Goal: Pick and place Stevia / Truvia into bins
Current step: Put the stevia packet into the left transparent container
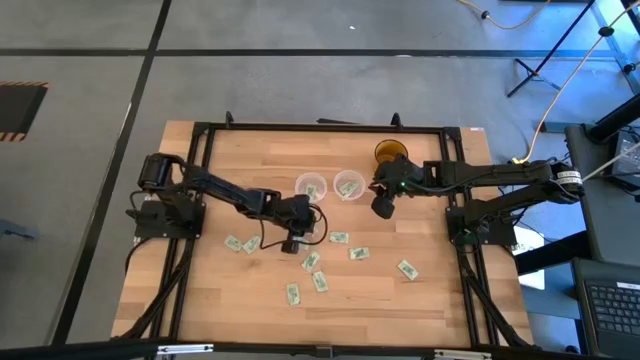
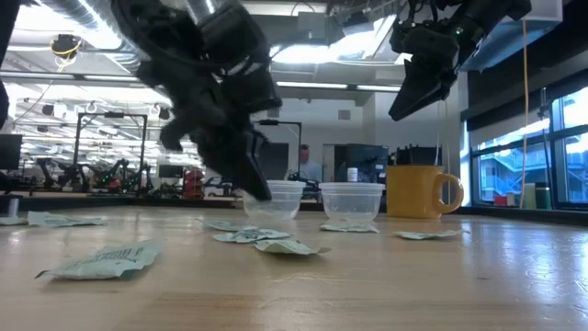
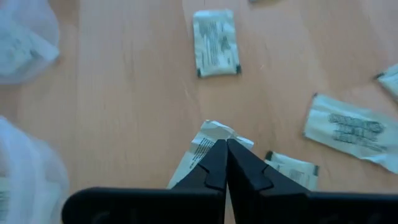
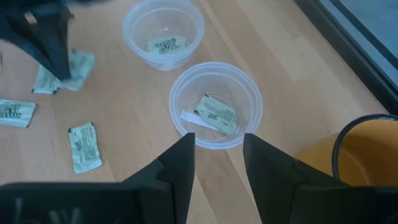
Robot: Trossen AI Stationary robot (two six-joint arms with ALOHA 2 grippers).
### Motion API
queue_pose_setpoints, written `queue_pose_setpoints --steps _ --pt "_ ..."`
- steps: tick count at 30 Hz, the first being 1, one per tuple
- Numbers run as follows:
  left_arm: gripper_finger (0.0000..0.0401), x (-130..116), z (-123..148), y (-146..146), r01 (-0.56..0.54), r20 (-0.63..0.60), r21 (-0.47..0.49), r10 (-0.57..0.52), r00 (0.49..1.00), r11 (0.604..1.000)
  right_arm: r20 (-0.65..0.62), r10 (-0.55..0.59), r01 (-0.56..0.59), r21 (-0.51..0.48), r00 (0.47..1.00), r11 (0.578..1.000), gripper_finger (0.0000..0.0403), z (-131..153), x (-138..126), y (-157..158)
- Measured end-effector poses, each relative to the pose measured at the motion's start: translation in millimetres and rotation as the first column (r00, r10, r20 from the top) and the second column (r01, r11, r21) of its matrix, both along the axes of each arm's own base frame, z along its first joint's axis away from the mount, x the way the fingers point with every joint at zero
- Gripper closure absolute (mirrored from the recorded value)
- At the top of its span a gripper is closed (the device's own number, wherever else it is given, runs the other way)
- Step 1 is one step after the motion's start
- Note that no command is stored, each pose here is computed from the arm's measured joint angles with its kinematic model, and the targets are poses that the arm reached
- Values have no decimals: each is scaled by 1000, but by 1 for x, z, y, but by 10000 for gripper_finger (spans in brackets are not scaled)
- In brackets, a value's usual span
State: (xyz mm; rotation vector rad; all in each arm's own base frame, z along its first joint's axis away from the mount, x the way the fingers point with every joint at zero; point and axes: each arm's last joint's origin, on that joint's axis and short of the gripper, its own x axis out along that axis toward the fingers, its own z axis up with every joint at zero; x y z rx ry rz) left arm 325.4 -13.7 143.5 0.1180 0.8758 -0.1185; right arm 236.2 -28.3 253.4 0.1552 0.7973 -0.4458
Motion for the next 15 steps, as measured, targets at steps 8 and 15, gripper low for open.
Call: queue_pose_setpoints --steps 8,15 --pt "399 -13 51 8 -1 122 35 -3 993 999 -2 -1 1 1 1000 1000 264 0 0 0" --pt "399 -22 68 40 -142 155 91 127 980 986 -2 -1 1 1 1000 1000 264 0 0 0"
